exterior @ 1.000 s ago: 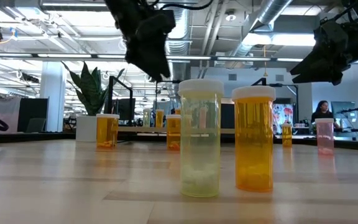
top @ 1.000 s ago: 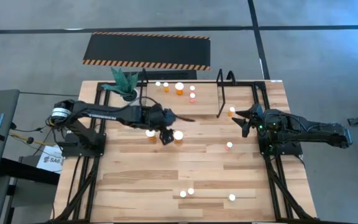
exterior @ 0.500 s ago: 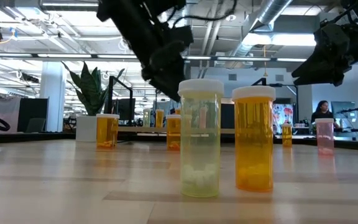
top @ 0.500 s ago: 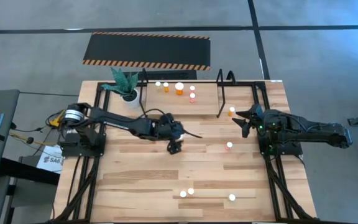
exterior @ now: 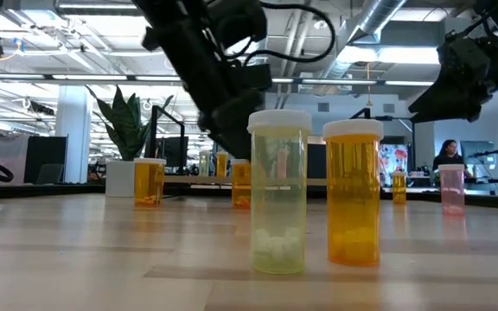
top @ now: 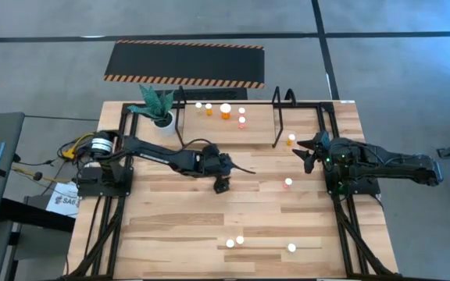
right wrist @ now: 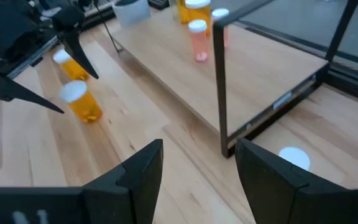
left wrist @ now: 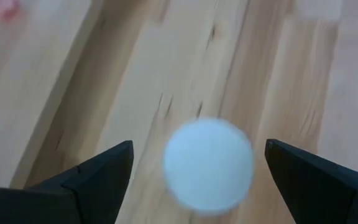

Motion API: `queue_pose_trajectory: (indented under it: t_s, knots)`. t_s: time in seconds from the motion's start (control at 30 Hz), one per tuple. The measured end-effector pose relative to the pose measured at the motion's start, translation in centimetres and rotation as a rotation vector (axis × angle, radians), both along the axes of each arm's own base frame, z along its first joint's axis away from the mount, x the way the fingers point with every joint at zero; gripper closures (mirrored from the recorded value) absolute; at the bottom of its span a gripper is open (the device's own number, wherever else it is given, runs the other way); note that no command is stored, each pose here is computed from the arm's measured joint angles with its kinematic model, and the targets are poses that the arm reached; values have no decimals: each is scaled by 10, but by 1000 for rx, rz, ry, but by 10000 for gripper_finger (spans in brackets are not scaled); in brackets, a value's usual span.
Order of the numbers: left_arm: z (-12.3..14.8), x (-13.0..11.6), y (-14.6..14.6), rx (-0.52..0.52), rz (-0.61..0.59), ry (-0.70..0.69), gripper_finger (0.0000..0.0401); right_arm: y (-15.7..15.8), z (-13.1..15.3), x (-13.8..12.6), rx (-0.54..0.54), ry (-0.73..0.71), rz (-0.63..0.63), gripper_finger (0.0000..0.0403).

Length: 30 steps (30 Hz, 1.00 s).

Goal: Pick and place medicine bottles onto shelf by color
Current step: Put the right big orange pill bottle on the shelf aligned with the other big orange pill bottle

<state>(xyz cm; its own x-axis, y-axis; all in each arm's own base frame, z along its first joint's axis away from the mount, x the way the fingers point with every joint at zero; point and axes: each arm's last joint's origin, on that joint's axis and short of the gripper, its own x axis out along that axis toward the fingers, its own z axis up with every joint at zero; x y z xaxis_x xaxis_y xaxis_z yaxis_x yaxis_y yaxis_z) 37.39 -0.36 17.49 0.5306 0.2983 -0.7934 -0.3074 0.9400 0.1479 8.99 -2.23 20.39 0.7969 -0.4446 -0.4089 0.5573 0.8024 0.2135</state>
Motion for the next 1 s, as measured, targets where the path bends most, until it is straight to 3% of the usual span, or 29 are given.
queue_pose_trajectory:
  t_s: [0.27, 0.57, 1.0]
  knots:
    - [-15, 3, 3, -38, 21, 36, 51, 0, -2, -1, 1, 18, -1, 178]
    - [-17, 4, 3, -37, 16, 35, 83, 0, -2, -1, 2, 23, -1, 178]
    - [-18, 3, 3, -55, -1, 45, 189, 0, -2, -1, 2, 22, -1, 178]
